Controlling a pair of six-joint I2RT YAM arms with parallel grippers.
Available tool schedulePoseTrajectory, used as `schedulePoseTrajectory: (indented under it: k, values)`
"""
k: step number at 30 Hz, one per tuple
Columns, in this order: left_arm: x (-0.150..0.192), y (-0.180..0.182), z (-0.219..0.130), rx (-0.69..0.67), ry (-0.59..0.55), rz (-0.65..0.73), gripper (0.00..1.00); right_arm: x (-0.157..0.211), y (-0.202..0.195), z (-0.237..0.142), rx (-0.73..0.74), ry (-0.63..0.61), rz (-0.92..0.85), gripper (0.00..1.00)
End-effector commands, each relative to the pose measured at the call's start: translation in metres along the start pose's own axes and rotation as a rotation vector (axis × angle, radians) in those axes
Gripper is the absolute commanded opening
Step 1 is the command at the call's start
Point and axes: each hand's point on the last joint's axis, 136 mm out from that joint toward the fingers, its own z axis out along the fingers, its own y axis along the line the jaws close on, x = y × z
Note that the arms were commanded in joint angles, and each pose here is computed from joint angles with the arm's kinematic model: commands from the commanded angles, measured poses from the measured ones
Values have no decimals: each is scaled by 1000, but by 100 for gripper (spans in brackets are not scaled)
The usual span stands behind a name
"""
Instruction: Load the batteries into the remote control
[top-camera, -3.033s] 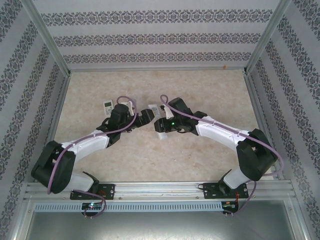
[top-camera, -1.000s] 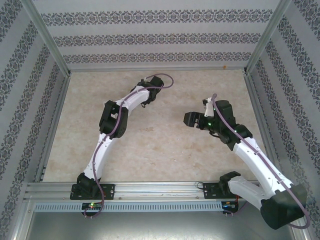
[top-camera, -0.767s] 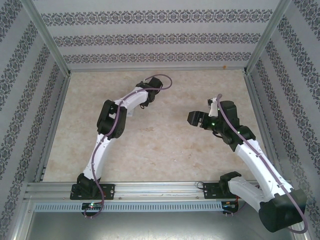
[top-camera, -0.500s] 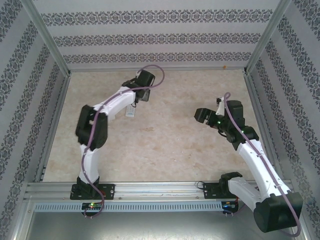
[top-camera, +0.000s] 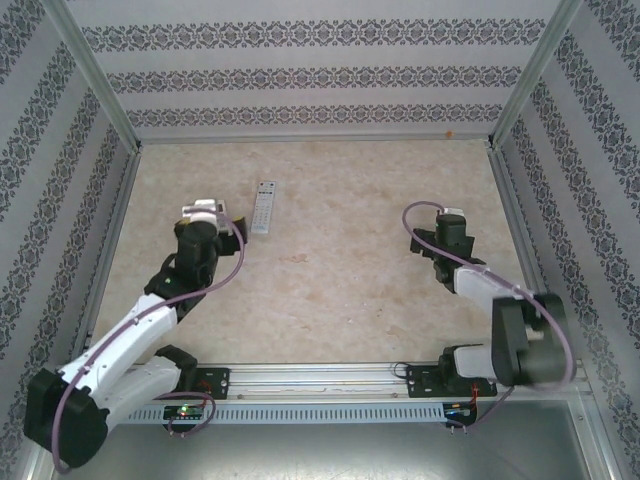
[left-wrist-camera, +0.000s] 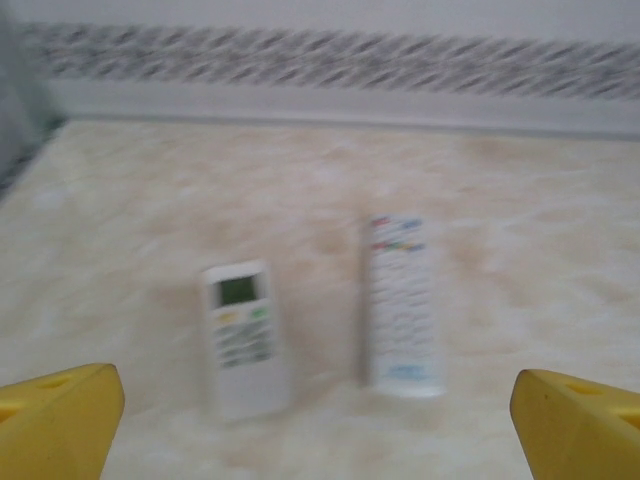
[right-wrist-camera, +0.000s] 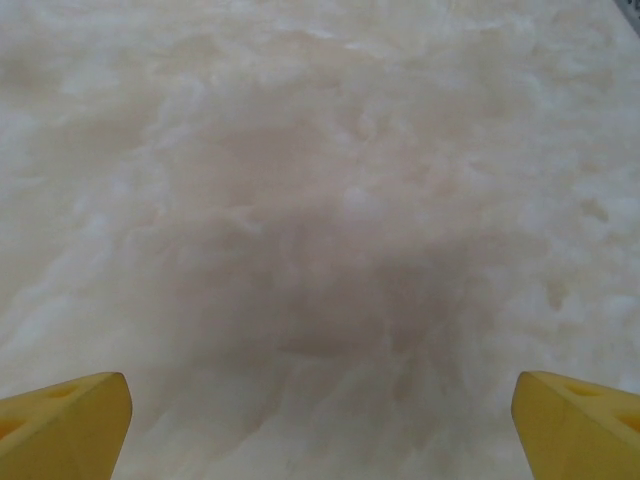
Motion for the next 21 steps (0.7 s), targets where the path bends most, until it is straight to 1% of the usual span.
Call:
schedulePoseTrajectory:
  k: [1,3,4,5,6,7,8,9,10,11,12,13,14,16,17,18,19,20,21]
  values:
    - [10,52,6,-167,-83,19,100,-65,1,-5,26,-341,-9,98]
    - [25,70,15,-175,-105,-1,100,-61,18,5,-97,-367,-35,98]
    - [34,74,22,-146,-105,-4,100,-53,22,5,-150,-326,-45,98]
    - [41,76,28,-117,-110,-13,100,-56,23,6,-173,-372,-33,98]
    - [52,79,37,-93,-105,-23,100,-55,22,5,-173,-398,-28,98]
    - [59,83,47,-87,-105,-33,100,-52,22,6,-169,-356,-37,98]
    - [54,87,53,-100,-126,-51,100,-53,20,5,-161,-345,-36,98]
    - [54,85,61,-84,-104,-41,100,-55,18,4,-150,-378,-24,98]
    - [53,83,68,-76,-107,-13,100,-54,18,5,-148,-380,-23,98]
    - [45,89,74,-98,-142,-28,100,-53,19,5,-150,-363,-32,98]
    - [48,92,83,-84,-83,-65,100,-54,19,5,-153,-357,-34,98]
    - [55,86,92,-25,-8,-69,100,-54,19,5,-153,-371,-34,98]
    - [51,82,98,11,-28,-66,100,-54,20,5,-154,-366,-35,98]
    - [53,69,103,102,-4,-91,100,-54,20,5,-155,-364,-35,98]
    - [60,67,105,118,-46,-95,100,-53,20,5,-155,-363,-35,98]
    - [60,55,100,177,-135,-56,100,-53,20,5,-153,-360,-36,98]
    - [68,51,99,147,-161,-23,100,-54,20,5,-156,-363,-35,98]
    - [62,50,94,145,-202,-19,100,-54,20,5,-156,-364,-36,98]
    - [65,54,95,122,-175,-29,100,-54,20,5,-154,-363,-37,98]
